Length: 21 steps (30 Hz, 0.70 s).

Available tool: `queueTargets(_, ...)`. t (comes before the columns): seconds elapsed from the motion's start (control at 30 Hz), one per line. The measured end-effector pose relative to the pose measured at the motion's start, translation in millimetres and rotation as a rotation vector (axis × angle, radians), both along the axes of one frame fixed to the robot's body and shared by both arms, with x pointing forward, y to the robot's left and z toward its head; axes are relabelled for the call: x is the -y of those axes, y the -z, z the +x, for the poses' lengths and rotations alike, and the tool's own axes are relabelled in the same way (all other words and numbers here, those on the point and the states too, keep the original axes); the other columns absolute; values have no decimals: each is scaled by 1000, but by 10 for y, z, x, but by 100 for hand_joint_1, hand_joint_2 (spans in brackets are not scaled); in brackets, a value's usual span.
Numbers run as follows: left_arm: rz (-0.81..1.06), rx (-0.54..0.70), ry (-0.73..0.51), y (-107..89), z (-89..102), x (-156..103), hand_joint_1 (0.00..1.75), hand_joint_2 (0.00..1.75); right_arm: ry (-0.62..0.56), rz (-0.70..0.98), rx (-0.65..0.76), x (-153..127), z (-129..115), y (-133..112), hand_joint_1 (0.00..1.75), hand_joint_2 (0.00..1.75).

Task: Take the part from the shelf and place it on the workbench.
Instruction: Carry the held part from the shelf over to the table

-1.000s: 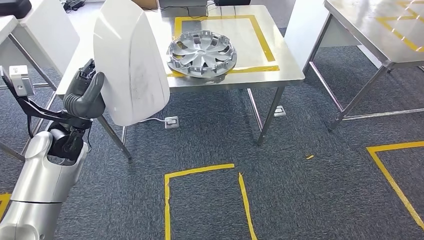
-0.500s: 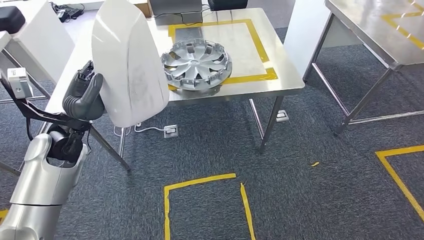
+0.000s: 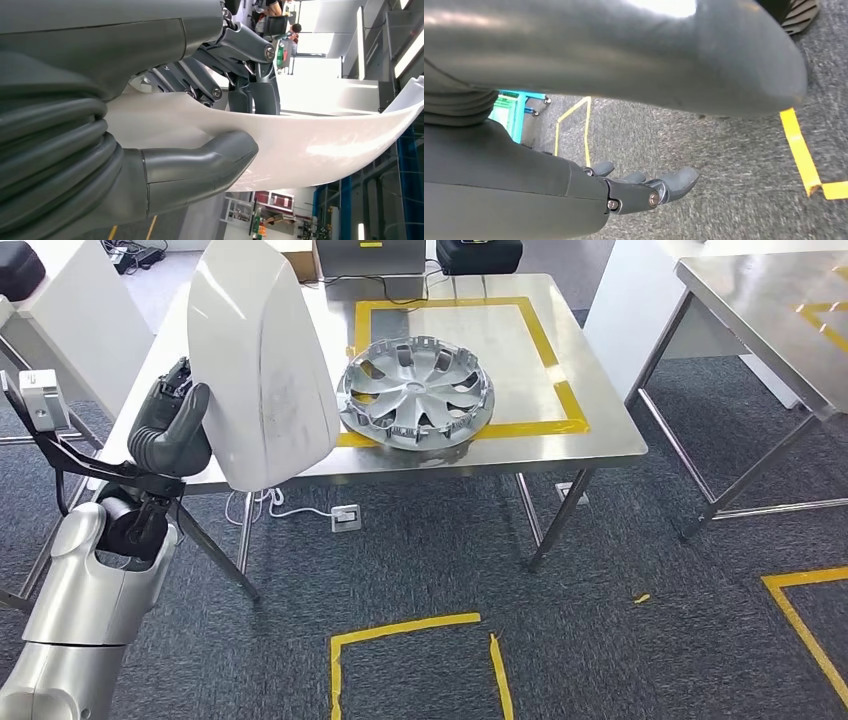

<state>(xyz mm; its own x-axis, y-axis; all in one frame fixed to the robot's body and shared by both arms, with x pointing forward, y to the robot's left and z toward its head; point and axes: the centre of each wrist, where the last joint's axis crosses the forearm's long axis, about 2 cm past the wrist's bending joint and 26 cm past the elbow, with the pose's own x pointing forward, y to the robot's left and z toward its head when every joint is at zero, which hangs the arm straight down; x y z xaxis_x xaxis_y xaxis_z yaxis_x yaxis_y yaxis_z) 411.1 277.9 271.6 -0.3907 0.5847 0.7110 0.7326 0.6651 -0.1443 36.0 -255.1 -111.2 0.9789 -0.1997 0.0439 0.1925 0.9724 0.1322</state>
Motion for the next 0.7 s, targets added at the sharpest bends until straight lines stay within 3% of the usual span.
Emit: queueTargets(0.7,-5,-24,-1,49,33,-7,175,175,11,-3,-11,13,-52,6,0,0)
